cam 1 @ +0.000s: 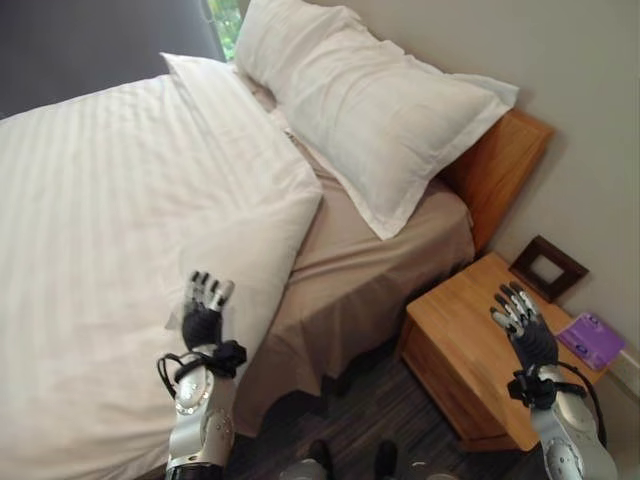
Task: Making the bed.
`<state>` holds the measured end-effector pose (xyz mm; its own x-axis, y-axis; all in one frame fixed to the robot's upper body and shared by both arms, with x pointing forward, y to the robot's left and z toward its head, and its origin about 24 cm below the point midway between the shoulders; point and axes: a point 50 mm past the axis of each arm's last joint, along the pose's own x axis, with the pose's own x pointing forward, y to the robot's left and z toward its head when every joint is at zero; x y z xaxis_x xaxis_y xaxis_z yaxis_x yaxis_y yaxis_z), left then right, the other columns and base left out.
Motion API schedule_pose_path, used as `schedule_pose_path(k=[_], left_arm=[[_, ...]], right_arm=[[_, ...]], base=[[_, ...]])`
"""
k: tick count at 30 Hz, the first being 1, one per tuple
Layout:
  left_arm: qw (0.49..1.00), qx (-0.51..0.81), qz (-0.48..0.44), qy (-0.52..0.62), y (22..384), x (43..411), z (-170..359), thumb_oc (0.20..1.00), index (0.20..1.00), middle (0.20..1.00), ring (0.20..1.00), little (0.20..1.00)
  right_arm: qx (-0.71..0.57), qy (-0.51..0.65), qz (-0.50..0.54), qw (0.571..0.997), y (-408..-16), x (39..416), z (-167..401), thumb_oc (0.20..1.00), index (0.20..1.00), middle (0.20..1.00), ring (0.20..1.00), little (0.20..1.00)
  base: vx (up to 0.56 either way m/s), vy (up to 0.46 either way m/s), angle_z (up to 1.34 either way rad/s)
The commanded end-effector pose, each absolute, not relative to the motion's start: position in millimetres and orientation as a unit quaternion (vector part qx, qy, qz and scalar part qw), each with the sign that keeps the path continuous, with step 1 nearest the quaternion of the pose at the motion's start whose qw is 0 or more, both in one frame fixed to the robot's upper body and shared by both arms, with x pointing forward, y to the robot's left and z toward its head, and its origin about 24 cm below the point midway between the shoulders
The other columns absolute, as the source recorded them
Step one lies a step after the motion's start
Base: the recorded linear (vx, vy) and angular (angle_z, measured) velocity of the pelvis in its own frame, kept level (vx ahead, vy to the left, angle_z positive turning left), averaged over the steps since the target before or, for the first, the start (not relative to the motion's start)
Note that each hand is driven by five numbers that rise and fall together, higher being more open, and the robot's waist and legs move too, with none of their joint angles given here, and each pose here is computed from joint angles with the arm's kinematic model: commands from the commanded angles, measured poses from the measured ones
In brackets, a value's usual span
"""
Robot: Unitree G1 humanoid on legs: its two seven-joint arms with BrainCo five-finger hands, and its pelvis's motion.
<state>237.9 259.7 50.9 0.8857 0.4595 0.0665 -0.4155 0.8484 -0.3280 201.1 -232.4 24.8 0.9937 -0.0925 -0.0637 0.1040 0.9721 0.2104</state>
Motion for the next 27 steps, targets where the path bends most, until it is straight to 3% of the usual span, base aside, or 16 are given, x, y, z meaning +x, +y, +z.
schedule_pose_path(k=[1,3,7,14,19,27], left_arm=[[0.956,-0.078,0.253,-0.128,283,249,80,1.0,1.0,1.0,1.0,1.0],[0.954,0.016,0.261,-0.146,301,259,103,1.0,1.0,1.0,1.0,1.0],[0.942,0.017,0.294,-0.163,315,268,118,1.0,1.0,1.0,1.0,1.0],[0.871,0.06,0.446,-0.196,357,250,142,1.0,1.0,1.0,1.0,1.0],[0.847,0.093,0.505,-0.135,393,230,127,1.0,1.0,1.0,1.0,1.0],[0.846,0.062,0.519,-0.104,405,226,113,1.0,1.0,1.0,1.0,1.0]], right_arm=[[0.092,-0.035,-0.025,0.995,-230,208,49,1.0,1.0,1.0,1.0,1.0],[0.092,-0.028,-0.002,0.995,-225,209,48,1.0,1.0,1.0,1.0,1.0],[0.094,-0.021,0.012,0.995,-222,207,45,1.0,1.0,1.0,1.0,1.0],[0.089,0.003,0.007,0.996,-221,195,36,1.0,1.0,1.0,1.0,1.0],[0.088,0.006,0.014,0.996,-222,192,35,1.0,1.0,1.0,1.0,1.0],[0.087,0.006,0.035,0.996,-217,193,37,1.0,1.0,1.0,1.0,1.0]], base=[[0.27,0.253,-0.19],[0.14,0.149,-0.09],[0.11,0.121,-0.14],[0.07,0.081,-0.08],[0.03,0.04,-0.02],[0.0,0.023,-0.06]])
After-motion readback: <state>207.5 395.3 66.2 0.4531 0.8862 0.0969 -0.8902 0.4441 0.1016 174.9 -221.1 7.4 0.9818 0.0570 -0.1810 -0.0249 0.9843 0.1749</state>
